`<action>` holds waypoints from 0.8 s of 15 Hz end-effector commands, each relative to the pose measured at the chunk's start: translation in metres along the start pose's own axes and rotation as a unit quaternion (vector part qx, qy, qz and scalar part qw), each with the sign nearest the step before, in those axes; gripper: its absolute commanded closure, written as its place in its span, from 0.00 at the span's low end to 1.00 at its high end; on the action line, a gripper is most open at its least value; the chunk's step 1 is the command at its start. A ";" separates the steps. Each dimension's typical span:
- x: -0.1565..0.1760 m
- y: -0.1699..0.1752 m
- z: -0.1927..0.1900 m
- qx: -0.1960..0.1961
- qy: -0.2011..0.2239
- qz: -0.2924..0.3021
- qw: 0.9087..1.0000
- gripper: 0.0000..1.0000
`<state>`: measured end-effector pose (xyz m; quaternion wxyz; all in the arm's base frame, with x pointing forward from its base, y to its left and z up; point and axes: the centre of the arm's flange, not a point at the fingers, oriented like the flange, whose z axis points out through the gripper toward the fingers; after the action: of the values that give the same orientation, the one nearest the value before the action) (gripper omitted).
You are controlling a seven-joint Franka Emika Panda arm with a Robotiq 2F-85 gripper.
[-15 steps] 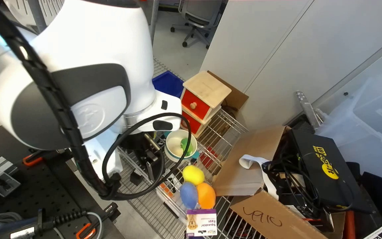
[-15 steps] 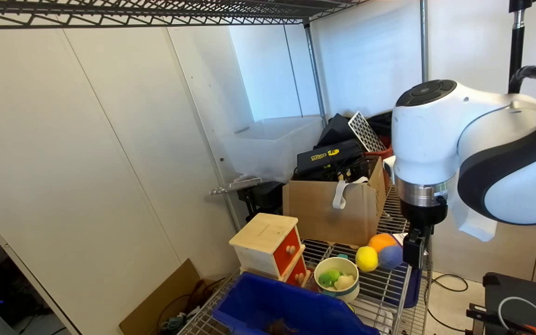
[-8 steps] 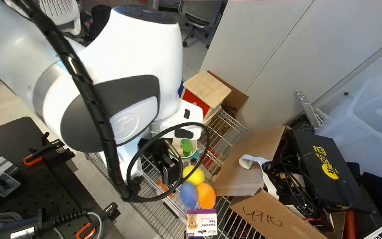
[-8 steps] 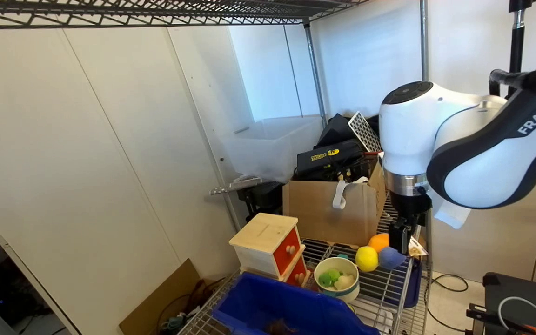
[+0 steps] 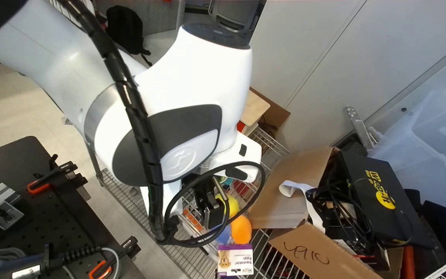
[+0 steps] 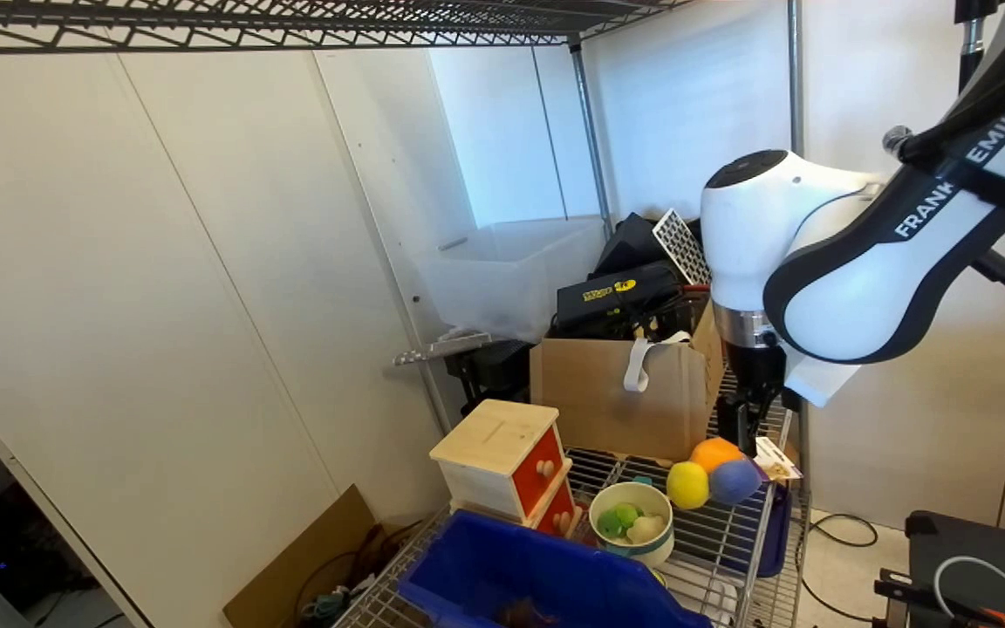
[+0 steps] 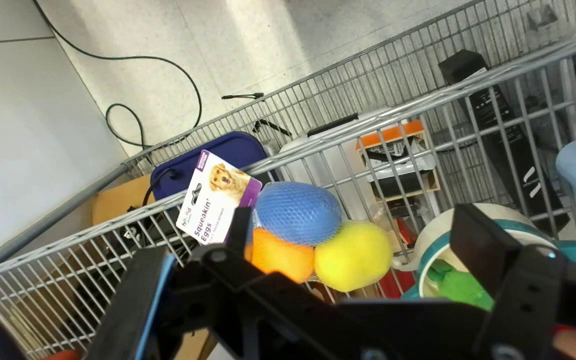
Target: Pick up the plush toys and put them in the box
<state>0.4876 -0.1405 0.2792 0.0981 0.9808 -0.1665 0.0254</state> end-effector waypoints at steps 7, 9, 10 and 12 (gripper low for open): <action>-0.001 -0.001 0.001 0.000 -0.001 -0.001 1.000 0.00; -0.001 0.000 0.002 -0.001 0.001 -0.013 1.000 0.00; 0.002 -0.002 0.003 -0.007 0.003 -0.021 1.000 0.00; 0.014 -0.008 0.012 -0.022 -0.001 -0.042 0.999 0.00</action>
<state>0.4869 -0.1388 0.2760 0.1034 0.9828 -0.1516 0.0220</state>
